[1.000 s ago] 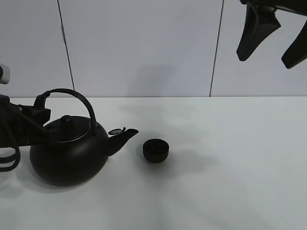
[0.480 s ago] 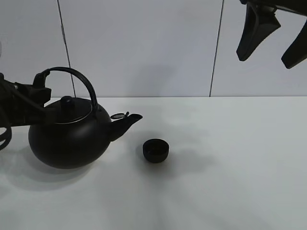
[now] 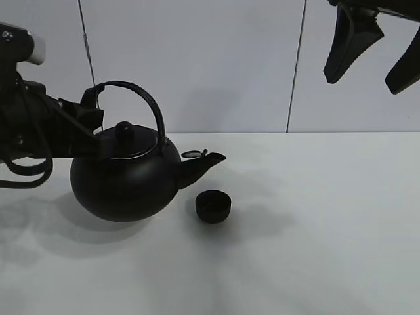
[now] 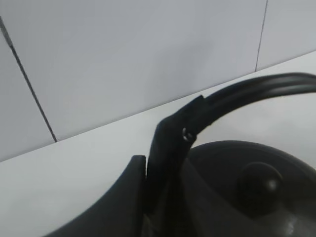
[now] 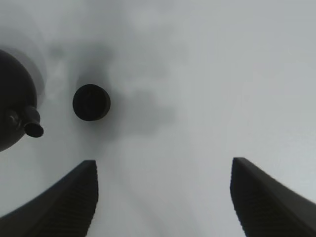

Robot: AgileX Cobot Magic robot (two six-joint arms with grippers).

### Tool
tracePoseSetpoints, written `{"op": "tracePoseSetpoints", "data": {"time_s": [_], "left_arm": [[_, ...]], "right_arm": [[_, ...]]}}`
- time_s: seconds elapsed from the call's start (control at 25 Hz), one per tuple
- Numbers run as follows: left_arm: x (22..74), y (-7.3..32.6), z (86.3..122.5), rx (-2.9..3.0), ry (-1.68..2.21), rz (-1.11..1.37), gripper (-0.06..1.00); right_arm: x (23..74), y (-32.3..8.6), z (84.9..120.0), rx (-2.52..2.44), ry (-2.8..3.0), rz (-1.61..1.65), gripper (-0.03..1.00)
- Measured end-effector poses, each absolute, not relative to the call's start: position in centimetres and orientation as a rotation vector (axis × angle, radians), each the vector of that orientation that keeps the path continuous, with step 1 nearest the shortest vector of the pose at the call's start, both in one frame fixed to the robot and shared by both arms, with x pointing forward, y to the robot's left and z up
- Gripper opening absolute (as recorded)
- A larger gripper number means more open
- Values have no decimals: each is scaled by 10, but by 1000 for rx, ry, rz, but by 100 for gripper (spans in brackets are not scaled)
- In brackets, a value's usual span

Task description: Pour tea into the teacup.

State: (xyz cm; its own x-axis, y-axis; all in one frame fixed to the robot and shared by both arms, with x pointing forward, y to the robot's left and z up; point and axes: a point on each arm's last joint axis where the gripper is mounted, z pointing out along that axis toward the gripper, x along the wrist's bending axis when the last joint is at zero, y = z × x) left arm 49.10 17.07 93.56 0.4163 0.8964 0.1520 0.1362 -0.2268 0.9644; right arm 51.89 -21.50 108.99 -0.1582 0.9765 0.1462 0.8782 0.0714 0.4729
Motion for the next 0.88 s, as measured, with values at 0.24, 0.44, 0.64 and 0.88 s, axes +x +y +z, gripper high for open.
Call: {"op": "tracePoseSetpoints", "data": {"time_s": [0.24, 0.44, 0.64, 0.88], "left_arm": [[492, 159, 938, 1699, 892, 966, 12], [498, 158, 942, 1684, 924, 974, 12], [505, 158, 946, 1680, 969, 998, 12], [507, 160, 946, 1711, 970, 1044, 12]], "right_arm": [[519, -215, 1090, 1887, 2134, 688, 52], [519, -215, 1090, 1885, 2133, 690, 52], [520, -215, 1091, 1877, 2121, 709, 52], [521, -215, 1091, 1875, 2119, 711, 52]]}}
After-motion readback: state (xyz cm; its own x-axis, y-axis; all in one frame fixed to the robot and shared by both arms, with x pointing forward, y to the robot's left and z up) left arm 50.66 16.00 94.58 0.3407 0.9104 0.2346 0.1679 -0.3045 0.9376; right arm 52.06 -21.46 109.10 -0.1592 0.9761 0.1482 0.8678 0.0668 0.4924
